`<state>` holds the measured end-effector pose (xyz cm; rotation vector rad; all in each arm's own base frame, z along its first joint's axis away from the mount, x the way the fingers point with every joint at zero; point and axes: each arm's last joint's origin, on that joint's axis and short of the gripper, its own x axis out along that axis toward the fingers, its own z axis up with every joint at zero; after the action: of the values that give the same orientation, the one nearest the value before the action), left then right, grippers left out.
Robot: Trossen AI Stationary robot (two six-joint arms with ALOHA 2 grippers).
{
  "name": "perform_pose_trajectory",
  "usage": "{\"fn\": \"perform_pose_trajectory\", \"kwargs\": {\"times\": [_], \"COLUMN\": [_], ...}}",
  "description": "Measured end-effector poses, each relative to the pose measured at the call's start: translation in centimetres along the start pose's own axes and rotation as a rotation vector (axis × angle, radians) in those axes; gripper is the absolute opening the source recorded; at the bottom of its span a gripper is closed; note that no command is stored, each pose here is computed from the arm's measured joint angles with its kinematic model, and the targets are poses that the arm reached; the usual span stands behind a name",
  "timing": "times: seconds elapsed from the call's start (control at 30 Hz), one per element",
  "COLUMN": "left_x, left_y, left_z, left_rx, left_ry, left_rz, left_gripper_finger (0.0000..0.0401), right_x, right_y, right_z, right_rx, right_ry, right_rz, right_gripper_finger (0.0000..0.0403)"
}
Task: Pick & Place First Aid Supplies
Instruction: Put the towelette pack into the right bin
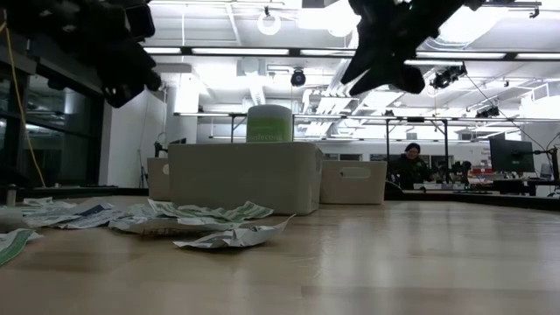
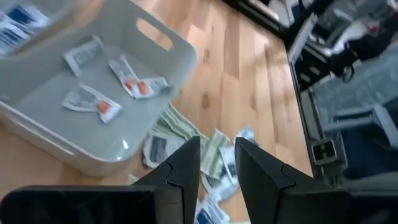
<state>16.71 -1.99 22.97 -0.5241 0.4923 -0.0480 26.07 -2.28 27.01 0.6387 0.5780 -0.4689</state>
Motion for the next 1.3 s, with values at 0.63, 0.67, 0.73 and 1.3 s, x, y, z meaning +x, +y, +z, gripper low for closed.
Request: {"fn": "perform_pose_trajectory", "kwargs": {"times": [0.63, 0.67, 0.73, 1.3], "left_x": [5.7, 6.1, 6.8, 13.8], "left_y": [-6.1, -6.4, -6.8, -10.8], "left_z": [-5.2, -5.5, -6.1, -7.1], "left_rx": [0.128, 0.122, 0.121, 0.364], "left_ry": [0.074, 0.075, 0.077, 0.041], "left_rz": [-0.124, -0.136, -0.158, -0.074], "left_gripper_finger": [0.0101, 0.0101, 0.0101, 0.0067], "right_x": [0.9, 1.3, 2.2, 6.7], "right_y": [8.9, 9.3, 10.0, 11.7], "right_z": [-11.1, -11.8, -13.1, -18.7], "right_rx": [0.156, 0.178, 0.22, 0.394], "right_ry": [0.044, 0.048, 0.064, 0.142], "right_rz": [0.1, 0.112, 0.139, 0.207], "right_gripper_finger": [0.0121, 0.0121, 0.0121, 0.0121]}}
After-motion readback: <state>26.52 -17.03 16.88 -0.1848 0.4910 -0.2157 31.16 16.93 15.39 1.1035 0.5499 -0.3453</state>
